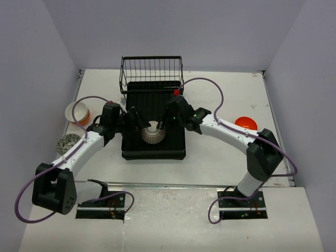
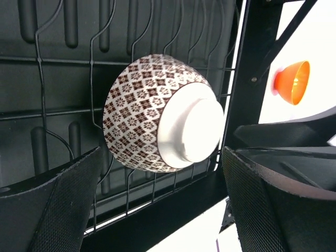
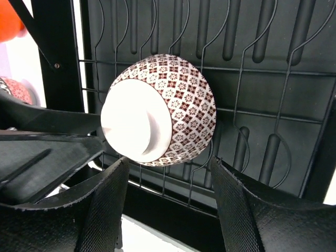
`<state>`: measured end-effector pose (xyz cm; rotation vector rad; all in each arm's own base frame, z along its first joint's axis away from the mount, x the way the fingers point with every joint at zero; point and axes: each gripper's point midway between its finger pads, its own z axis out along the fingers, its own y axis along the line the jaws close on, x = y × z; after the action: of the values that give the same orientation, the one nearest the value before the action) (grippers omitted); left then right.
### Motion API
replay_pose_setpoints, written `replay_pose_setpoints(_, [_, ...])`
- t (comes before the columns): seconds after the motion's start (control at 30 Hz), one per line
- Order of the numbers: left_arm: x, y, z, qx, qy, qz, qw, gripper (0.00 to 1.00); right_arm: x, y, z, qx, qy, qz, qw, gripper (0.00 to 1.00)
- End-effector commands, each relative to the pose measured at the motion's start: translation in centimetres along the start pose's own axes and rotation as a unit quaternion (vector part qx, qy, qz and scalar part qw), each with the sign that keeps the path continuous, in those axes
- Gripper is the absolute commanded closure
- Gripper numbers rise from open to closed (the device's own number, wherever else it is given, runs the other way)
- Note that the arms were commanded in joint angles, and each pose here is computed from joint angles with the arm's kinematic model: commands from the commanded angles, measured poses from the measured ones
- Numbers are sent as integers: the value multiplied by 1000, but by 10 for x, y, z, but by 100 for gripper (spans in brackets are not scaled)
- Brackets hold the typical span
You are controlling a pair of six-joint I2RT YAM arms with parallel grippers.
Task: Unload the bowls from the dish rack
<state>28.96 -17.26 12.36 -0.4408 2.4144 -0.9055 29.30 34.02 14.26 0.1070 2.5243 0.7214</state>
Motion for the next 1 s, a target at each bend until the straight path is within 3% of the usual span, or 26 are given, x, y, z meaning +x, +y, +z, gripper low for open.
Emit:
replay_pose_setpoints(0.0, [-21, -24, -17, 17, -33, 32, 999, 7, -9, 5, 5, -8, -4, 10, 1000, 36])
replay_pose_setpoints(0.1, [-30, -36, -33, 20, -50, 41, 998, 7, -9, 0, 8, 0, -4, 13, 1000, 45])
replay_pose_setpoints(0.17, [-38, -42, -48, 9, -68, 44, 997, 11, -9, -2, 9, 4, -4, 13, 1000, 60])
replay_pose_setpoints(0.23, [-51, -49, -63, -1, -98, 56, 994, 13, -9, -4, 11, 8, -6, 12, 1000, 67])
replay_pose_setpoints(0.43, [-53, -38, -89, -42, -123, 68, 989, 16, -14, -9, 6, 15, -22, 15, 1000, 67])
replay_pose_setpoints(0.53, [-52, -24, -100, -71, -143, 61, 985, 21, -15, -10, 0, 16, -32, 24, 999, 74])
replay_pose_setpoints(0.63, [-50, -4, -106, -117, -152, 48, 980, 37, -14, -14, -1, 11, -41, 30, 999, 98])
replay_pose_setpoints(0.67, [-45, 4, -106, -132, -145, 44, 980, 50, -14, -16, -1, 13, -45, 37, 998, 100])
replay_pose_setpoints(0.73, [-38, 18, -101, -155, -133, 34, 978, 63, -14, -16, -6, 7, -56, 38, 998, 100])
replay_pose_setpoints(0.77, [-35, 22, -100, -159, -131, 32, 978, 77, -11, -21, -6, 5, -60, 40, 997, 100])
replay_pose_setpoints(0.87, [-32, 33, -98, -168, -141, 26, 975, 100, -13, -23, -15, -2, -90, 26, 996, 100])
replay_pose_setpoints(0.97, [-32, 43, -97, -182, -151, 25, 971, 100, -15, -23, -22, -15, -109, 3, 994, 100])
